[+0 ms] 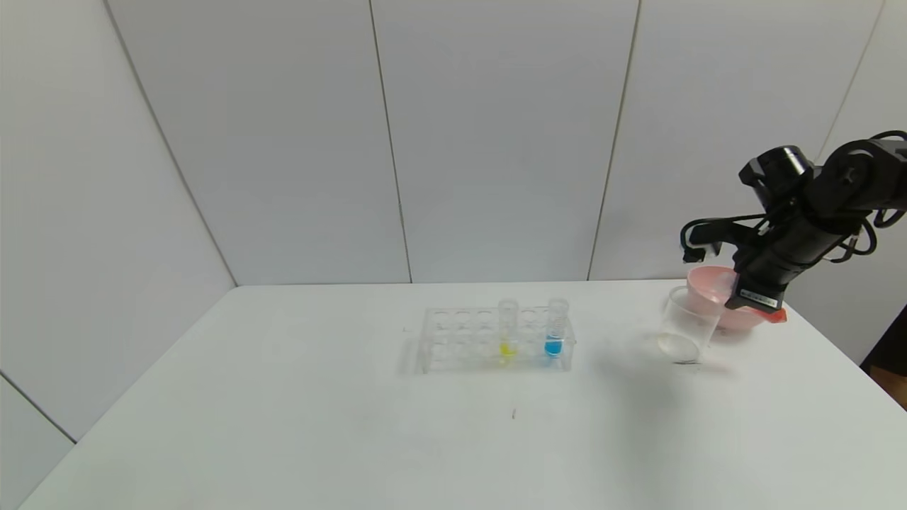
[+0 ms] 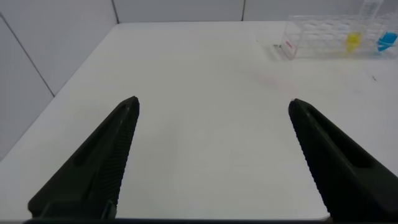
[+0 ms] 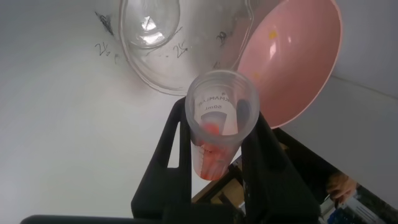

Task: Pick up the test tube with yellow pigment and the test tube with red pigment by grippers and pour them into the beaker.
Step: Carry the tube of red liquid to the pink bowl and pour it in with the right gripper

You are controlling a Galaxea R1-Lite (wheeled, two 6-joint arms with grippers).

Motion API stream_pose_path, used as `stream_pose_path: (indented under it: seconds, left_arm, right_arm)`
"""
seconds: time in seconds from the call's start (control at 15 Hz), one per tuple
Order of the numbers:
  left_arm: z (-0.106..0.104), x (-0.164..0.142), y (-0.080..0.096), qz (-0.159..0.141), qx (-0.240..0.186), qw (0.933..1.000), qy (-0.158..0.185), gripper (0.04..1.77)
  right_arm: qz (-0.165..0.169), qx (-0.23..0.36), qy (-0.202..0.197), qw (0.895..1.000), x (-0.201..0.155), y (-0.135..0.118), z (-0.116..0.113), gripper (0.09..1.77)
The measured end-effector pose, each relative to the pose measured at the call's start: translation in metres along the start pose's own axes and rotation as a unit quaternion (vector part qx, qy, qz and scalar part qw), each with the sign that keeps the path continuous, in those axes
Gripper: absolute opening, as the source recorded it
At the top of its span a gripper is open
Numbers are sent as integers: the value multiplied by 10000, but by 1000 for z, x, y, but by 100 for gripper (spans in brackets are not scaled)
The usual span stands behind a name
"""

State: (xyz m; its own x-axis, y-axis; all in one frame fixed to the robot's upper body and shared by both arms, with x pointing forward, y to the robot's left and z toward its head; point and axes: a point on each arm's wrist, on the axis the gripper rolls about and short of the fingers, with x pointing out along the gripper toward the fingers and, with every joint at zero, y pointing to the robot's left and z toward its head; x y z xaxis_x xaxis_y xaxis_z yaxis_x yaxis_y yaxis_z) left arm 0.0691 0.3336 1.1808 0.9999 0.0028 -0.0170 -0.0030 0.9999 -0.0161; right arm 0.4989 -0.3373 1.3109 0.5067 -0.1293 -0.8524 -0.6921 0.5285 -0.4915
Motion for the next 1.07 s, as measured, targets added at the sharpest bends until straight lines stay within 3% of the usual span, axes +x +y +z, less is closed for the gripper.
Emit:
stream_pose_path:
  seconds: [1.07]
  left_arm:
    - [0, 0, 0, 0, 0, 10000, 0, 172]
  right_arm:
    - [-628, -151, 592, 9962, 3, 1, 11, 52]
